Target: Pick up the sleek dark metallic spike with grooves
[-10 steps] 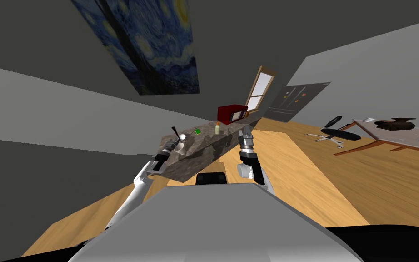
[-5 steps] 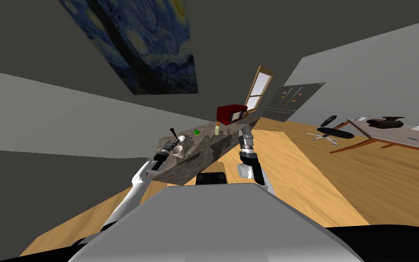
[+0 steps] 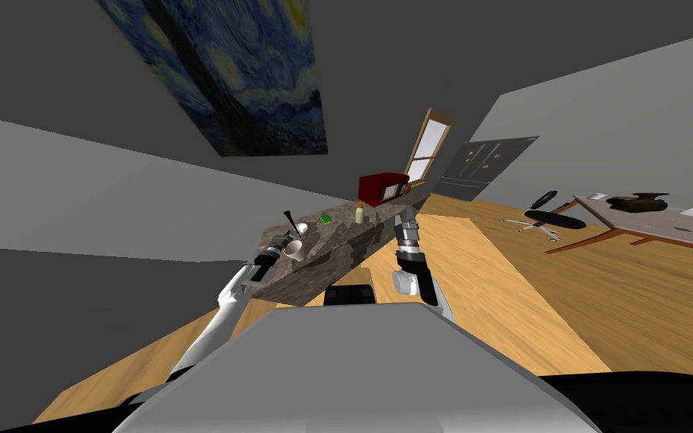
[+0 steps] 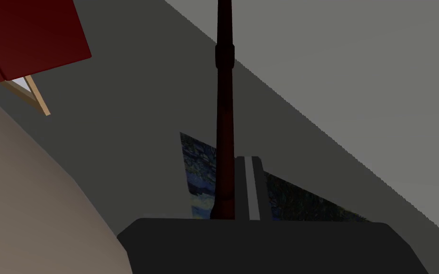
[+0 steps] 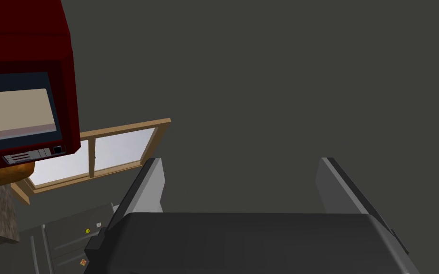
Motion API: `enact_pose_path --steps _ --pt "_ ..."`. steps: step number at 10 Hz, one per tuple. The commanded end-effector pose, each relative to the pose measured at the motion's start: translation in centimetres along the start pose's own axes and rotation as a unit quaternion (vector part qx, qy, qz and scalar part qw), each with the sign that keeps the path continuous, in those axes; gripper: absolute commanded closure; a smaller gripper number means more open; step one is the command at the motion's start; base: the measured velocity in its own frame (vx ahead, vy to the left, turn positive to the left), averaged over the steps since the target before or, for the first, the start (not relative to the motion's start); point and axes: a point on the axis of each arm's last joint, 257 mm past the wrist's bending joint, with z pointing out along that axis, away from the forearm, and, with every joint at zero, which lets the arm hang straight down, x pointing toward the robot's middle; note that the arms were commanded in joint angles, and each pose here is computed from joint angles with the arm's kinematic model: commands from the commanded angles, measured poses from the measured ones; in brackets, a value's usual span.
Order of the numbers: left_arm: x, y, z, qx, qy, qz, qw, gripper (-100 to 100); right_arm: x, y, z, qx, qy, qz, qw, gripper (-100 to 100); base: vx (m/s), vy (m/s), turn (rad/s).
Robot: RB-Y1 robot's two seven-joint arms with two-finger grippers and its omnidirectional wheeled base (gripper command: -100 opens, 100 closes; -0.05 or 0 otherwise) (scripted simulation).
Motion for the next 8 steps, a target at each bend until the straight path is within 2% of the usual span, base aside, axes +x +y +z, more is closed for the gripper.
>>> enact_pose_path --steps 1,2,3,8 --pt "0.0 0.0 0.0 0.000 0.000 0.000 1.0000 100 0.0 0.0 0.0 0.000 0.000 0.000 1.0000 0 0.000 0.000 0.000" --pt "0.0 0.0 0.0 0.000 0.000 0.000 1.0000 0 0.0 0.0 0.0 0.000 0.000 0.000 1.0000 0 0.000 0.000 0.000" --pt "-0.4 -1.4 0.8 0.017 -0.003 0.001 0.9998 -100 0.0 0.0 0.0 0.000 0.000 0.000 1.0000 0 -0.104 0.115 -0.041" --pt "-1.5 -4.8 2.6 0.059 -0.012 0.007 0.9982 -100 0.0 0.0 0.0 0.000 0.000 0.000 1.0000 0 -0.113 0.160 -0.061"
